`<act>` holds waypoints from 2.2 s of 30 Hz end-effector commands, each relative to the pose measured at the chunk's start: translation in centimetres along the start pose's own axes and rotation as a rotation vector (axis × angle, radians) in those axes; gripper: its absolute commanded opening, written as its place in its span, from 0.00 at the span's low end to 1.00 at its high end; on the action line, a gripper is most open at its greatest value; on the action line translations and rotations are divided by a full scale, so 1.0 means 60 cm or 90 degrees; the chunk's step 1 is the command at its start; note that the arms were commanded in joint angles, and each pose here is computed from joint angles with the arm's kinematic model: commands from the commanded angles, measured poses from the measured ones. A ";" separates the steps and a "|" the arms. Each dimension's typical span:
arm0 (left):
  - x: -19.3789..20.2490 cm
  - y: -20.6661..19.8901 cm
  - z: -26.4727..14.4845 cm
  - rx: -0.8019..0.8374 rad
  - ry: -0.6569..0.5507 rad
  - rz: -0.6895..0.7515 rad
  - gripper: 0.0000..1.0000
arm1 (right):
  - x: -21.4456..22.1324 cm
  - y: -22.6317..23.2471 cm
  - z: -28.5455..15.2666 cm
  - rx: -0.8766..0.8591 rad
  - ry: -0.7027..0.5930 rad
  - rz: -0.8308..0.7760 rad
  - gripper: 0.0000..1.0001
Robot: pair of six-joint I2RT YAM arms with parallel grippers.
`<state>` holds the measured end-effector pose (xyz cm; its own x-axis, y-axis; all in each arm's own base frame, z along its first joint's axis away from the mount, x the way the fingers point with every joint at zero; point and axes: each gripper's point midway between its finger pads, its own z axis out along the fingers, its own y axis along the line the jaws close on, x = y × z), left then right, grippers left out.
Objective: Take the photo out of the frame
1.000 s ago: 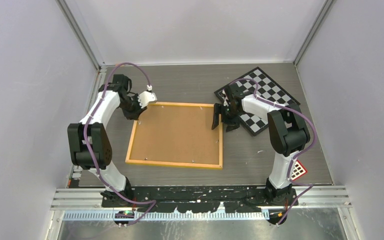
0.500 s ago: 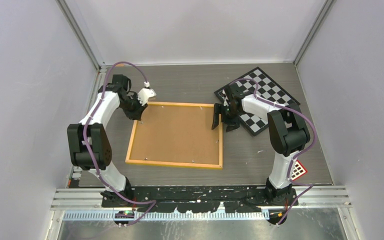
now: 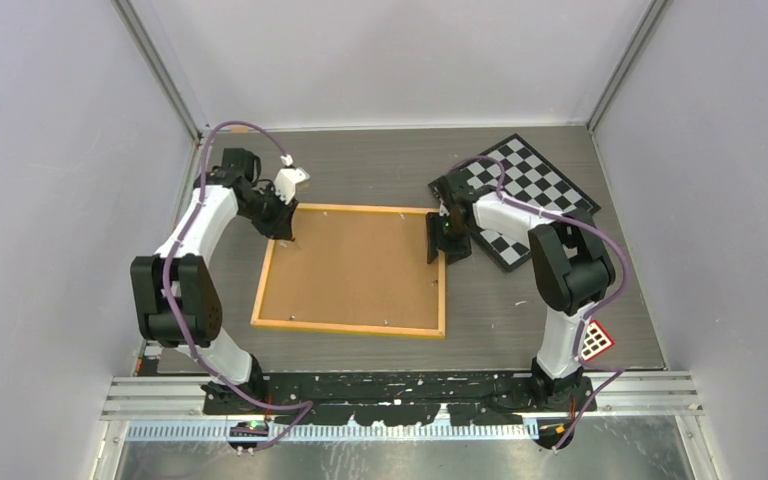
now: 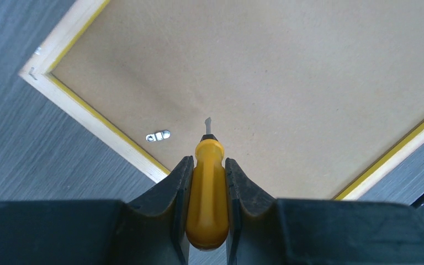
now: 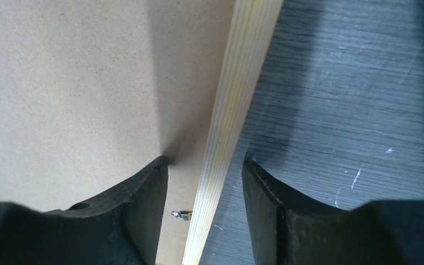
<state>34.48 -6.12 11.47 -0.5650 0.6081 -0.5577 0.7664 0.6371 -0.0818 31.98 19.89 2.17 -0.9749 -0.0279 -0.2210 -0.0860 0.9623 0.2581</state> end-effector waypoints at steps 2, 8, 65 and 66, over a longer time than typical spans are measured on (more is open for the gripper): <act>-0.052 -0.022 -0.056 -0.020 -0.086 -0.029 0.00 | -0.011 -0.018 0.010 0.085 -0.021 -0.062 0.51; -0.041 -0.029 -0.086 -0.053 -0.115 -0.062 0.00 | -0.060 -0.021 0.012 0.119 -0.033 -0.122 0.29; -0.040 -0.126 -0.141 -0.059 -0.243 -0.177 0.00 | -0.001 0.070 -0.158 0.019 -0.096 -0.014 0.88; -0.040 -0.127 -0.143 -0.060 -0.243 -0.178 0.00 | 0.000 0.064 -0.147 0.032 -0.086 -0.013 0.88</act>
<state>27.00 -8.10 18.33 -0.6340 0.2187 -0.7417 0.5435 0.8084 -0.2262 28.51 20.36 11.73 -0.9398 -0.0792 -0.3323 -0.1477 0.9713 0.1865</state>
